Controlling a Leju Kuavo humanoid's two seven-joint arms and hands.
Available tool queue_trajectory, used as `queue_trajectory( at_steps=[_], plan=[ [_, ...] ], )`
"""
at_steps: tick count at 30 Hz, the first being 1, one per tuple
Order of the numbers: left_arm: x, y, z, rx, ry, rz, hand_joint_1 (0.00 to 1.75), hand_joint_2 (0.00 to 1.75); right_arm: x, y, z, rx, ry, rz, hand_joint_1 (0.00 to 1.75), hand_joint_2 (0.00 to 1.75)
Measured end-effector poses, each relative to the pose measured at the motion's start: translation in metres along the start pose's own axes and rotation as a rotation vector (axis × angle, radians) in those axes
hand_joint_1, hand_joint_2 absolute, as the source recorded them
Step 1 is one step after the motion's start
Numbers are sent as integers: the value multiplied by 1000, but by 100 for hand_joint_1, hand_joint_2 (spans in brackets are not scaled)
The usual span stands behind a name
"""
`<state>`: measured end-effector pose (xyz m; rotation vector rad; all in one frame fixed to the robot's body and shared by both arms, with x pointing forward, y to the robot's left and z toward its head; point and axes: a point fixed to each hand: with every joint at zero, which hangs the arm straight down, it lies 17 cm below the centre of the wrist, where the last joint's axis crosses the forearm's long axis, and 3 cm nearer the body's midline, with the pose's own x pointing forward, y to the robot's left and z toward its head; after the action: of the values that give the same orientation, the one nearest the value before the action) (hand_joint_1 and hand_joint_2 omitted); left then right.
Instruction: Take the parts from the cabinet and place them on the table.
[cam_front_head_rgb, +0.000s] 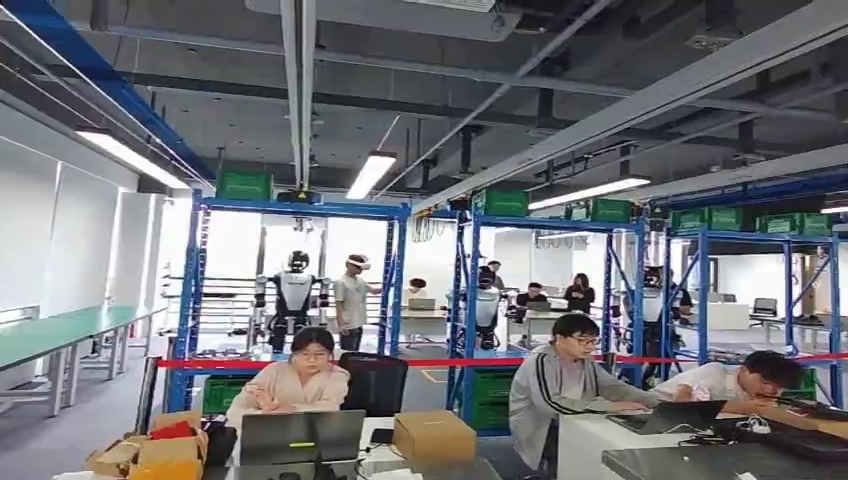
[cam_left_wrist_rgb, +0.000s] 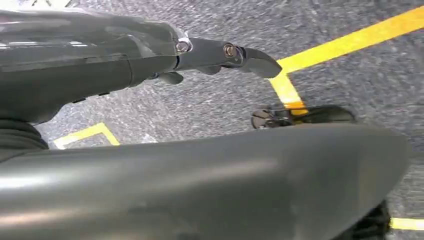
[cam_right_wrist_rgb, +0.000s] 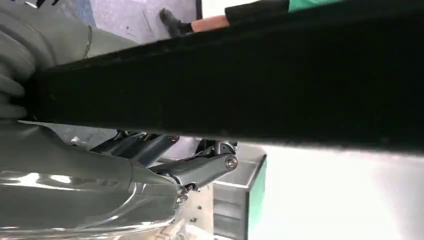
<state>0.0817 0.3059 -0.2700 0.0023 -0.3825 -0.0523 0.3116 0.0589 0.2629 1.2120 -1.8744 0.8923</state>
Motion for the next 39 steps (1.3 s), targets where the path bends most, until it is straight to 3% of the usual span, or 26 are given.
queue_trajectory(
  at_steps=[39],
  plan=[
    [5,-5,-1,-13,-8,-14,0,0,0,-4,4,11,19,32,175,175]
  ],
)
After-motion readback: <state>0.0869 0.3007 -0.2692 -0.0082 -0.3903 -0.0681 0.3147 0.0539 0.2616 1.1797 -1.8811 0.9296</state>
